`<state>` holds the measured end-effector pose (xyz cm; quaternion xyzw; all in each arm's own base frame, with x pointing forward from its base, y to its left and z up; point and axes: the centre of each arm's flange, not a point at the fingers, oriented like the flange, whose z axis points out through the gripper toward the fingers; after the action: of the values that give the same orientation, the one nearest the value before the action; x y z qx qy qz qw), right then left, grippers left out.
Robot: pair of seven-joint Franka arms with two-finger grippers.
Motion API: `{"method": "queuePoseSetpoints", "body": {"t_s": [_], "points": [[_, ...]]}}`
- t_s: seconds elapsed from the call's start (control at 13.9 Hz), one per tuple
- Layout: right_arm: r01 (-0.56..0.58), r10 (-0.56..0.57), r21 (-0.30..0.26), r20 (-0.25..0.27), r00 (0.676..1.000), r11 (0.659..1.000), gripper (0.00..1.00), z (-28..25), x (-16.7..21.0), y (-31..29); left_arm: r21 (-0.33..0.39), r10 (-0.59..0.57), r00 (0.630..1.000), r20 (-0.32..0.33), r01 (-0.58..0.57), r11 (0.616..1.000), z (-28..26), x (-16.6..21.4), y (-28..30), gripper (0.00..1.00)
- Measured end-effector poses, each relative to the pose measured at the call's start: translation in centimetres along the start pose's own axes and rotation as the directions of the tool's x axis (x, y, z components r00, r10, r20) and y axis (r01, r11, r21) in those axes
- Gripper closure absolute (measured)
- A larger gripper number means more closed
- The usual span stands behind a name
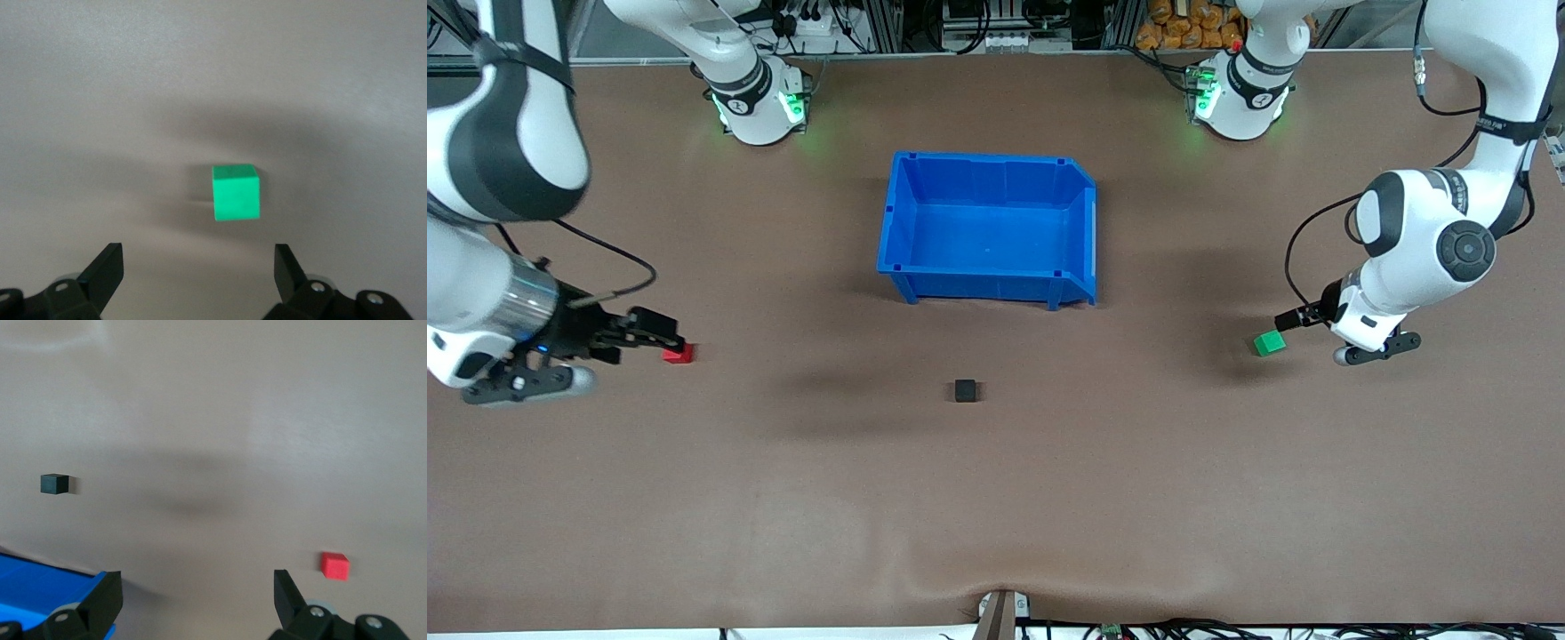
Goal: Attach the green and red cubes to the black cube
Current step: 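Lower the right gripper over the red cube while the left gripper lowers onto green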
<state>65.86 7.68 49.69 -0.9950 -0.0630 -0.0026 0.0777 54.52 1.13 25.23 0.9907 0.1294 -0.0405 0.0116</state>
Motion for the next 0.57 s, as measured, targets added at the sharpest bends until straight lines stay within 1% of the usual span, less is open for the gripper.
{"method": "queuePoseSetpoints", "body": {"t_s": [0.22,0.43,0.57], "points": [[0.077,-0.077,-0.006,-0.039,0.996,0.997,0.00,3.0,1.5,-5.4,-0.008,-0.066,0.998,0.009,0.066,0.998,2.1,0.5,-0.2,0.00],[0.180,-0.180,-0.005,-0.032,0.983,0.984,0.00,5.3,1.1,-12.6,-0.018,-0.083,0.996,0.009,0.083,0.996,2.8,1.7,0.4,0.00],[0.216,-0.216,-0.011,-0.067,0.974,0.976,0.00,8.0,1.7,-15.6,-0.024,-0.085,0.996,0.011,0.085,0.996,3.4,2.5,0.6,0.00]]}}
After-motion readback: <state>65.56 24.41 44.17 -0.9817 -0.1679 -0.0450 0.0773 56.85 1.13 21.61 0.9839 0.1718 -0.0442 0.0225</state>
